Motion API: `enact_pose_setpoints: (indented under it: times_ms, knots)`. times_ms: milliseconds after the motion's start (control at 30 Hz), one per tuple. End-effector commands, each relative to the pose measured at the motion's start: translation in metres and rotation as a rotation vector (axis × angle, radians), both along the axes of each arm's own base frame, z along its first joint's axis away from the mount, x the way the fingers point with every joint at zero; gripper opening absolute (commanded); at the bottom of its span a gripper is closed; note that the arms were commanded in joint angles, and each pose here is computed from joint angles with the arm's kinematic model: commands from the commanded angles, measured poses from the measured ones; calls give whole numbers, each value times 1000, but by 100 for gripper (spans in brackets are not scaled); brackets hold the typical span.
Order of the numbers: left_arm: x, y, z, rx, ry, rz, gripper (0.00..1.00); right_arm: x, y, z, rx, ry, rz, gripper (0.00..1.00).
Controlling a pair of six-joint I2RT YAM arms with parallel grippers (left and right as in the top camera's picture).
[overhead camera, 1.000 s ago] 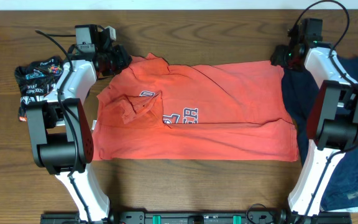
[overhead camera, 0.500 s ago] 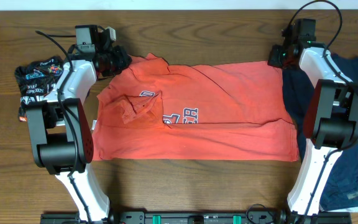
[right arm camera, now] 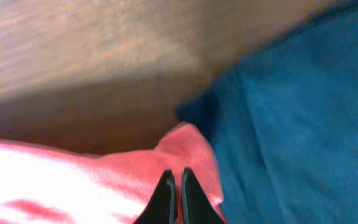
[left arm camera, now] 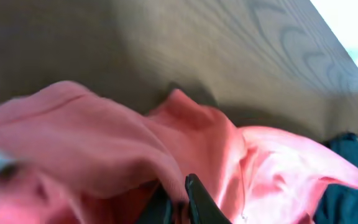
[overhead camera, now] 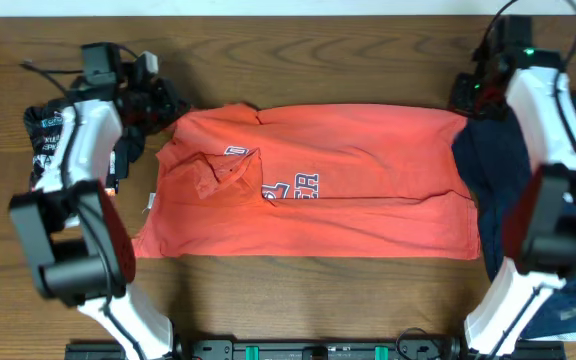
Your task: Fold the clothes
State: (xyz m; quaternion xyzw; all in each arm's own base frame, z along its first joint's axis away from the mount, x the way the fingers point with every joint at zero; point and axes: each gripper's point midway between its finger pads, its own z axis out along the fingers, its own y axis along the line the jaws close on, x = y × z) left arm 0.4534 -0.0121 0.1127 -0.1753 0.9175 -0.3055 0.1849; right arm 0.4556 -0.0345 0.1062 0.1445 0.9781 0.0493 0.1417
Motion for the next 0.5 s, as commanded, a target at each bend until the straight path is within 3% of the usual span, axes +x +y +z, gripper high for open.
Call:
enact_pose_setpoints:
  times_ms: [0,267,467]
  knots:
    - [-21,4,18,-3,2,-37,8,-20,-11,28,-27,11,-38,1]
    - [-95,2,10,-26,234,-152,9,-98,-33,24,-166,311,-64,1]
    - [-124,3,5,7,338,-209,9,-138,-51,15,-235,471,-100,1]
